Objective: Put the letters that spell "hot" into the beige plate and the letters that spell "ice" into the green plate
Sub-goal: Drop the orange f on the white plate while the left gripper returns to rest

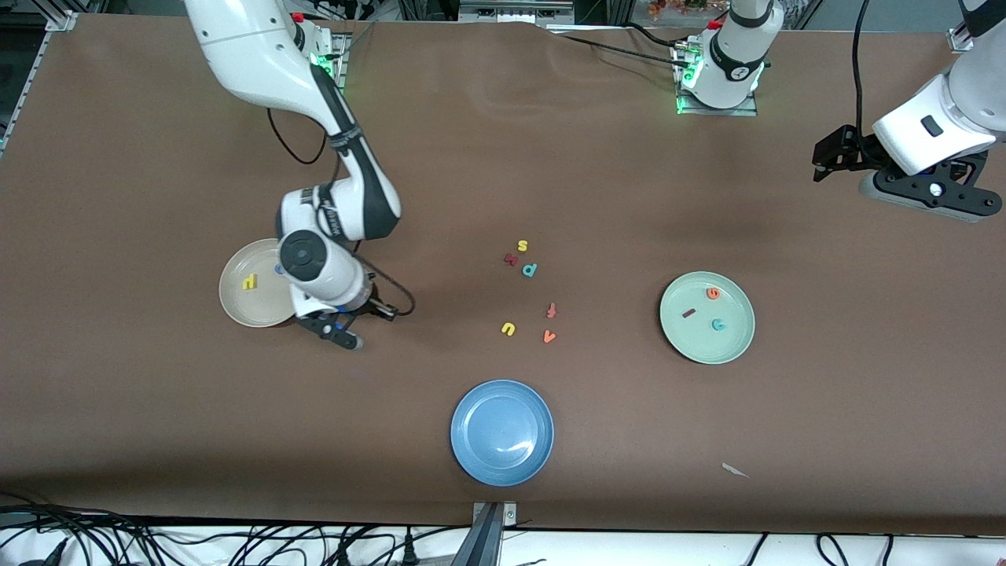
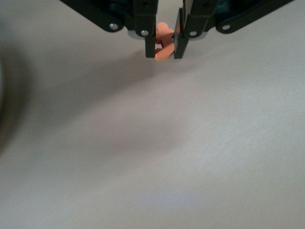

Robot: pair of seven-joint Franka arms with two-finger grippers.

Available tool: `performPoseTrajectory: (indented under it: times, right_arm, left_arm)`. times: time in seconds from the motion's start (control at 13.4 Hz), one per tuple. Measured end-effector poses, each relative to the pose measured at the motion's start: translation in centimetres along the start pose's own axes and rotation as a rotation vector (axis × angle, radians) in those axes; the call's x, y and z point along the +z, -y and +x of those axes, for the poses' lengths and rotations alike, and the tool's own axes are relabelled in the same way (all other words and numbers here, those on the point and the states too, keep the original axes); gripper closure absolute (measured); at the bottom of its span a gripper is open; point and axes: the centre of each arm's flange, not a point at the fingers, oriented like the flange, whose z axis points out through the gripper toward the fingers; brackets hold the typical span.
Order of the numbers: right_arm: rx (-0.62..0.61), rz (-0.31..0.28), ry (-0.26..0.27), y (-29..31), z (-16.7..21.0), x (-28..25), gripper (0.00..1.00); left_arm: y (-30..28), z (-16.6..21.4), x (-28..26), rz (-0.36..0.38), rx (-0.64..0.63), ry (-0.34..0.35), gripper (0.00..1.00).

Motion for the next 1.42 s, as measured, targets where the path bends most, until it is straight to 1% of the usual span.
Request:
performPoseTrajectory:
  times: [0.15, 0.3, 0.45, 0.52, 0.6, 0.75, 0.97, 1.04, 1.27, 1.42]
  right_arm:
    - [-0.088, -0.056, 0.056, -4.6, 2.5, -3.0, 0.81]
    - [-0.161, -0.094, 0.101, -10.5, 5.1, -4.9, 0.81]
    - [-0.213, -0.115, 0.128, -15.6, 6.7, -4.4, 0.81]
    - [-0.23, -0.123, 0.142, -17.3, 6.8, -3.3, 0.81]
    - [-0.238, -0.128, 0.144, -18.4, 6.5, -1.9, 0.81]
    - [-0.247, -0.139, 0.125, -19.5, 5.7, 0.8, 0.81]
    - [-0.268, -0.153, 0.114, -20.2, 5.4, 2.6, 0.81]
    - [-0.268, -0.154, 0.113, -20.2, 5.4, 2.7, 0.74]
    - [-0.274, -0.15, 0.103, -20.0, 5.6, 2.3, 0.41]
    - [-0.28, -0.135, 0.077, -19.4, 6.1, 0.9, 0.18]
  left_arm:
    - [0.4, -0.1, 0.0, -0.001, -0.008, 0.001, 0.0]
    - [0.4, -0.1, 0.0, -0.001, -0.009, 0.001, 0.0]
    - [0.4, -0.1, 0.0, -0.001, -0.009, 0.001, 0.0]
    - [0.4, -0.1, 0.0, -0.001, -0.009, 0.001, 0.0]
    - [0.4, -0.1, 0.0, -0.001, -0.009, 0.001, 0.0]
    - [0.4, -0.1, 0.0, -0.001, -0.009, 0.001, 0.0]
    - [0.3, -0.1, 0.0, -0.001, -0.009, 0.001, 0.0]
    - [0.3, -0.1, 0.0, -0.001, -0.008, 0.001, 0.0]
    - [0.3, -0.1, 0.0, -0.001, -0.008, 0.001, 0.0]
    - [0.3, -0.1, 0.0, -0.001, -0.008, 0.001, 0.0]
